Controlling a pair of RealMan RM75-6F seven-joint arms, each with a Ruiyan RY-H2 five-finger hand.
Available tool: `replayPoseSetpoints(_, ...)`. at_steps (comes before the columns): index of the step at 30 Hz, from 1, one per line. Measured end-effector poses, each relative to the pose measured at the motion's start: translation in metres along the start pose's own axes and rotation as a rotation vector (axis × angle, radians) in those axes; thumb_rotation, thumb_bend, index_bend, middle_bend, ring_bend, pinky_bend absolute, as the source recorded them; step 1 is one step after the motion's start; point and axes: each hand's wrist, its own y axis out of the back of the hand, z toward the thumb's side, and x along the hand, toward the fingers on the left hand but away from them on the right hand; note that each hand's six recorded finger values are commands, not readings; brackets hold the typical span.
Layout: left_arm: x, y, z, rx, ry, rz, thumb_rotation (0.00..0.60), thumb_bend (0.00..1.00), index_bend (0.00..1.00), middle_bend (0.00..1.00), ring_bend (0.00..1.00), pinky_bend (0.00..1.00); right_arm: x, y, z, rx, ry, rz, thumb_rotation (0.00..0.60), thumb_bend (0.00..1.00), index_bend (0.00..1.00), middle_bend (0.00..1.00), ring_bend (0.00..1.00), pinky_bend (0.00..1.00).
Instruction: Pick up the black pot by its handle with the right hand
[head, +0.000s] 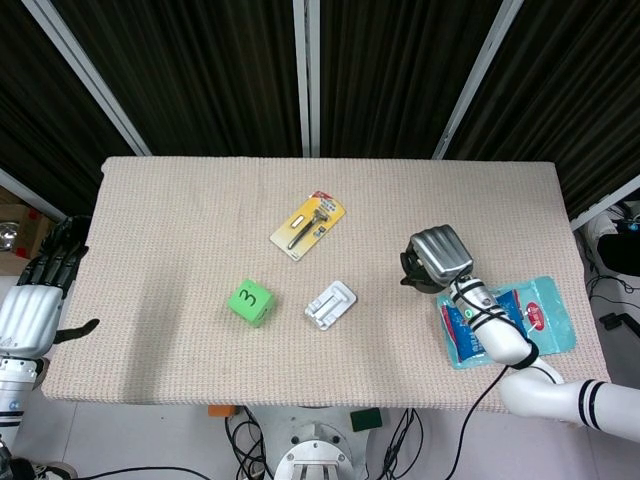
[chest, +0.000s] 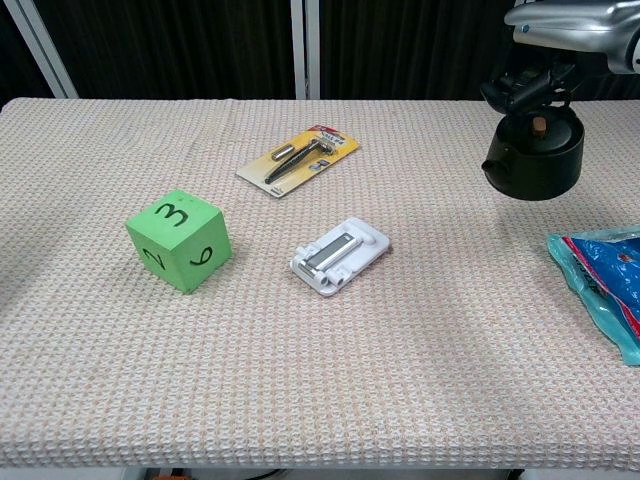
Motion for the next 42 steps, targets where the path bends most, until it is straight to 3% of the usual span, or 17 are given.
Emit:
replayPoseSetpoints(26,-0.001,0.001,-0.001,-0.003,0.002,0.004,0.591,0.0,0.06,0.02,0.02,0.13,-0.011,-0.003,-0.006,0.294,-0.018,-0.028,0.536,0.78,1.0,1.0,1.0,0.6)
replayPoseSetpoints(42,-0.001,0.001,-0.001,-0.003,0.002,0.003,0.592,0.0,0.06,0.02,0.02,0.13,-0.012,-0.004,-0.007,0.293,-0.031,-0.018,0.538,0.78,1.0,1.0,1.0,0.6)
